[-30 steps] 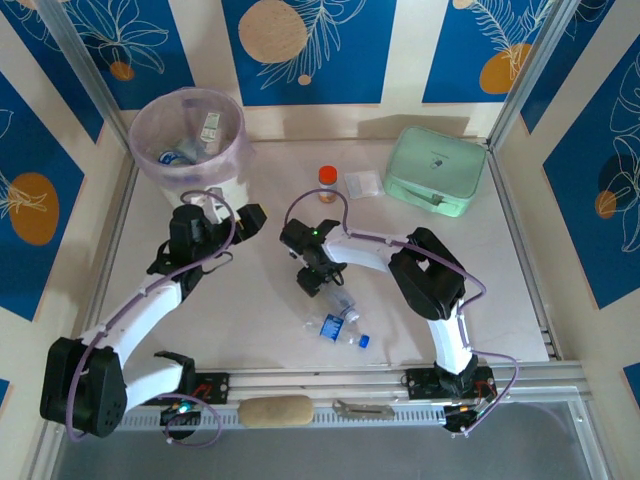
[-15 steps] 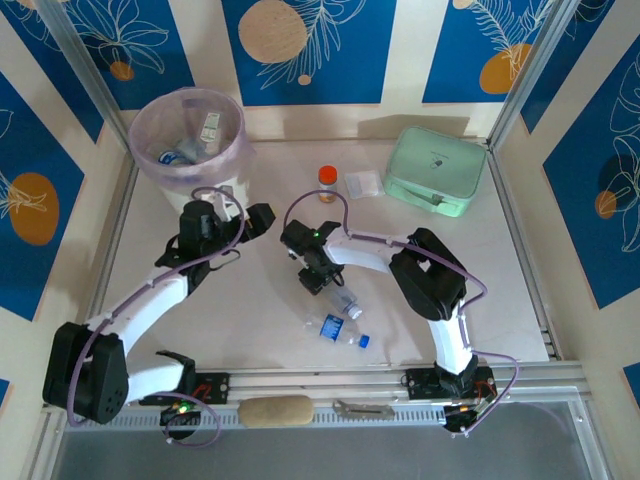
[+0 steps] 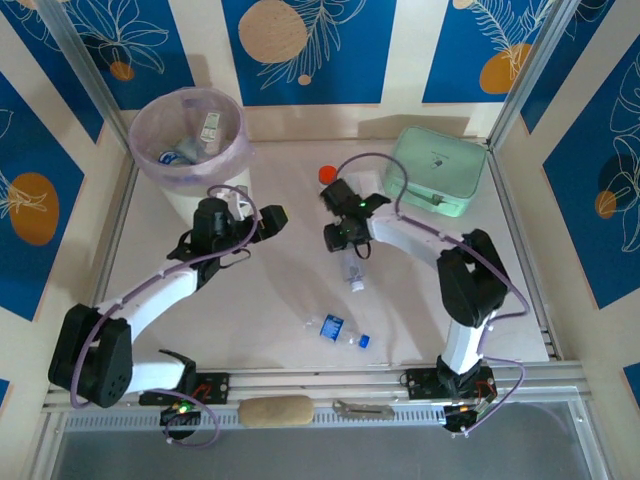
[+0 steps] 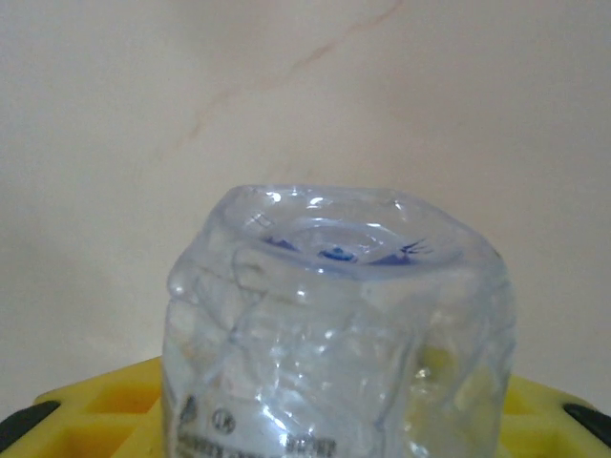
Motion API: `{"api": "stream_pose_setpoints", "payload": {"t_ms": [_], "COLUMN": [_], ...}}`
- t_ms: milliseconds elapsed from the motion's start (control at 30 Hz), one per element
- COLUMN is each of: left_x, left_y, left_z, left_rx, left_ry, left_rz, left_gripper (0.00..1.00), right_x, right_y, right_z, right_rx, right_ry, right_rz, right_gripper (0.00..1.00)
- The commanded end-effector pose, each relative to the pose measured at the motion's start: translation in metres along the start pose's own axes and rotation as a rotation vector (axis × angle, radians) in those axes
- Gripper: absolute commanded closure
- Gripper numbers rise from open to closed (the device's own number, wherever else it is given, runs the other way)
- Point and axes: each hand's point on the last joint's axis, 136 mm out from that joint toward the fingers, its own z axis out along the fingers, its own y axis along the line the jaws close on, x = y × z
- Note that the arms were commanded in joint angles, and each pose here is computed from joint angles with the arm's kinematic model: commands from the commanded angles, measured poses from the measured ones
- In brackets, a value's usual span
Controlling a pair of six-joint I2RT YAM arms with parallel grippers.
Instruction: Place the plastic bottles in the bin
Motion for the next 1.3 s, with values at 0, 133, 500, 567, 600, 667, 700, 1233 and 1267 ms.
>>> {"api": "stream_pose_setpoints", "payload": {"t_ms": [0,133,500,567,600,667,700,1233,1267], "left_x": [0.0,0.021,0.09,0.099,0.103,0.109,0.111,0.113,0.113], "left_y": [-0.029,-0.046,-0.114,-0.125,-0.13,-0.133,-0.134,-0.133,-0.133], "left_z": [0.008,0.02,0.049,0.053,0.055,0.059,0.061,0.08,0.08], "left_rx": [0.093,0.158,0.405,0.447,0.466,0.475,0.474,0.441,0.439], "left_ry": [0.015,0.072,0.278,0.317,0.335,0.357,0.363,0.373,0.375], "left_rz": [0.052,0.05,0.031,0.028,0.027,0.028,0.029,0.056,0.06], "left_gripper": [0.0,0.0,0.0,0.0,0.0,0.0,0.0,0.38,0.41], "right_x": [-0.02,-0.04,-0.05,-0.05,-0.049,-0.049,-0.048,-0.039,-0.039], "right_y": [-0.002,-0.012,-0.012,-0.012,-0.012,-0.011,-0.011,-0.01,-0.01], "right_z": [-0.025,-0.048,-0.064,-0.065,-0.066,-0.068,-0.069,-0.083,-0.083], "right_rx": [-0.113,-0.207,-0.353,-0.359,-0.362,-0.372,-0.378,-0.454,-0.456], "right_ry": [-0.083,-0.163,-0.234,-0.234,-0.236,-0.242,-0.243,-0.266,-0.268], "right_rz": [0.214,0.347,0.54,0.547,0.55,0.552,0.556,0.592,0.594], "right_gripper": [0.5,0.5,0.51,0.5,0.5,0.51,0.5,0.51,0.51]}}
